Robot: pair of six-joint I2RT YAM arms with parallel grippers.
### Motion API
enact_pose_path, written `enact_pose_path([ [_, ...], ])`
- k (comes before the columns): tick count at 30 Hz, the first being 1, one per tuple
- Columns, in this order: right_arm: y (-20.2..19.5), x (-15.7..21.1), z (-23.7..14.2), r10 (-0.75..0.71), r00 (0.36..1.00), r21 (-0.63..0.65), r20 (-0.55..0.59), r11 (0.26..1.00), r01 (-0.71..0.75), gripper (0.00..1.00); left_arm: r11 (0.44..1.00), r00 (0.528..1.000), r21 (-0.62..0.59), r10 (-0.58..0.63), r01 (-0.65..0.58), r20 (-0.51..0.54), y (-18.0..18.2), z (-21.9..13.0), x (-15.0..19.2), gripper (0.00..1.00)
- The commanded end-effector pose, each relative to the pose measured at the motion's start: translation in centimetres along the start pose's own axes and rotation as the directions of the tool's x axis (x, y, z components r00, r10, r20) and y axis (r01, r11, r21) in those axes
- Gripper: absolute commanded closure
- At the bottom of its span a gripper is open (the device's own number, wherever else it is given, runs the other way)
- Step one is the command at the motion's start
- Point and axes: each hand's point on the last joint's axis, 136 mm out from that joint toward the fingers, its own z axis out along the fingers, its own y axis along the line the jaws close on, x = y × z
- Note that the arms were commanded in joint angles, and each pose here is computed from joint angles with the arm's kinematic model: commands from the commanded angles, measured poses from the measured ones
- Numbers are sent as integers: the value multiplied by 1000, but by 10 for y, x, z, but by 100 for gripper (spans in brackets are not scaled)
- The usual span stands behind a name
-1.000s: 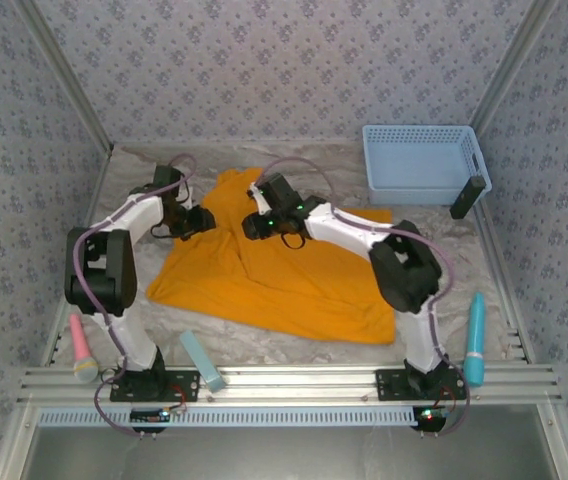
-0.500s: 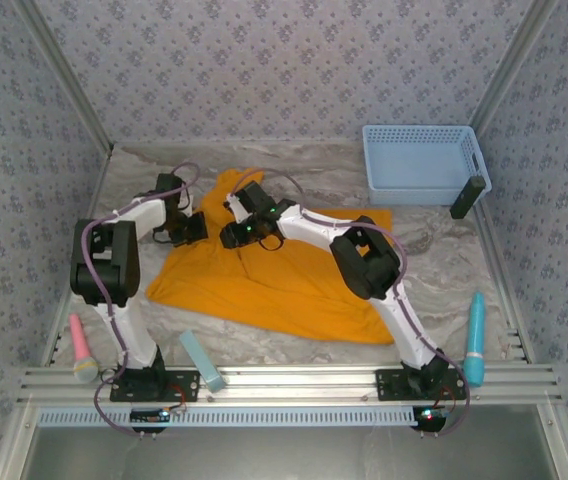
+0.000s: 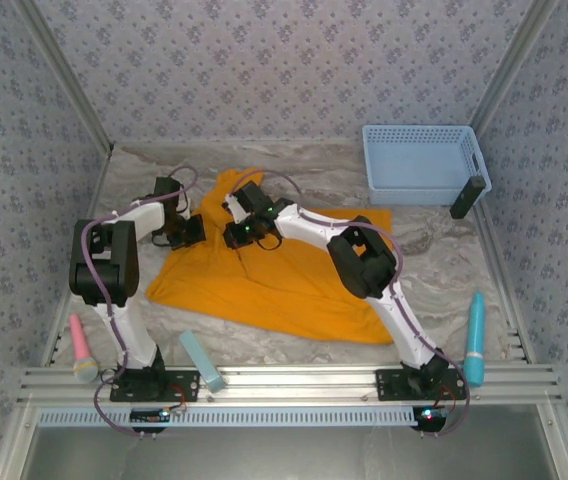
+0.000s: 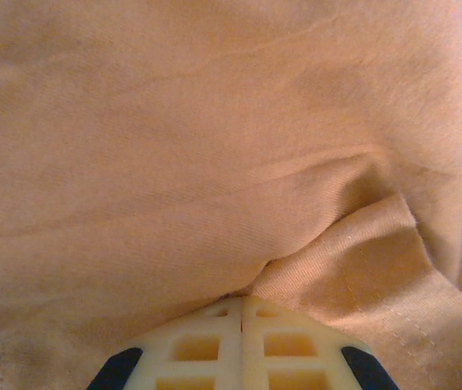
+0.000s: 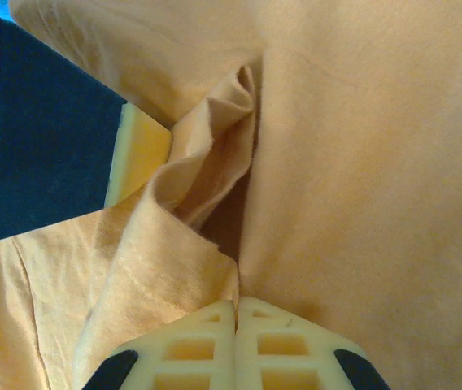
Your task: Fold the inside-out t-shirt
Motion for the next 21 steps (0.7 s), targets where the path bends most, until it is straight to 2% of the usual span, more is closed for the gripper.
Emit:
enact_pose_path([
  [1,2,-24,-45,-33,996,93,78,995,26,98,999,1000,-49,-22,23,18,13,-6,0,98],
  [4,-4,-26,-59,-50,992,150,120,988,31,98,998,999,-57,-29,31,37,17,-10,-2,98],
  [7,-4,-22,-57,-59,989,162,137,986,37,97,999,998,-44,-30,32,55,15,-14,-5,97],
  [8,-6,-19,-53,-53,990,165,132,986,31,96,999,998,-31,-29,31,62,12,-16,-7,95],
  [11,-22,-9,-37,-16,991,219,136,976,-14,93,1000,995,6,-31,31,96,2,-27,-14,74],
  [12,-30,-7,-34,2,991,245,136,969,-36,92,999,993,11,-39,38,113,1,-32,-17,74],
  [13,-35,-5,-32,14,992,254,127,966,-46,87,999,990,16,-43,41,133,-2,-39,-20,74],
  [14,-39,-4,-33,29,992,258,119,964,-59,78,999,988,23,-45,42,150,-4,-45,-23,73],
  [15,-43,-5,-36,49,993,256,109,964,-76,72,999,985,33,-44,39,167,-8,-52,-26,73],
  [16,-44,-6,-42,66,993,251,103,964,-90,70,998,983,45,-44,37,177,-12,-59,-27,73],
  [21,-53,-9,-96,102,985,258,143,956,-136,68,994,979,105,-36,14,202,-35,-83,-26,73],
])
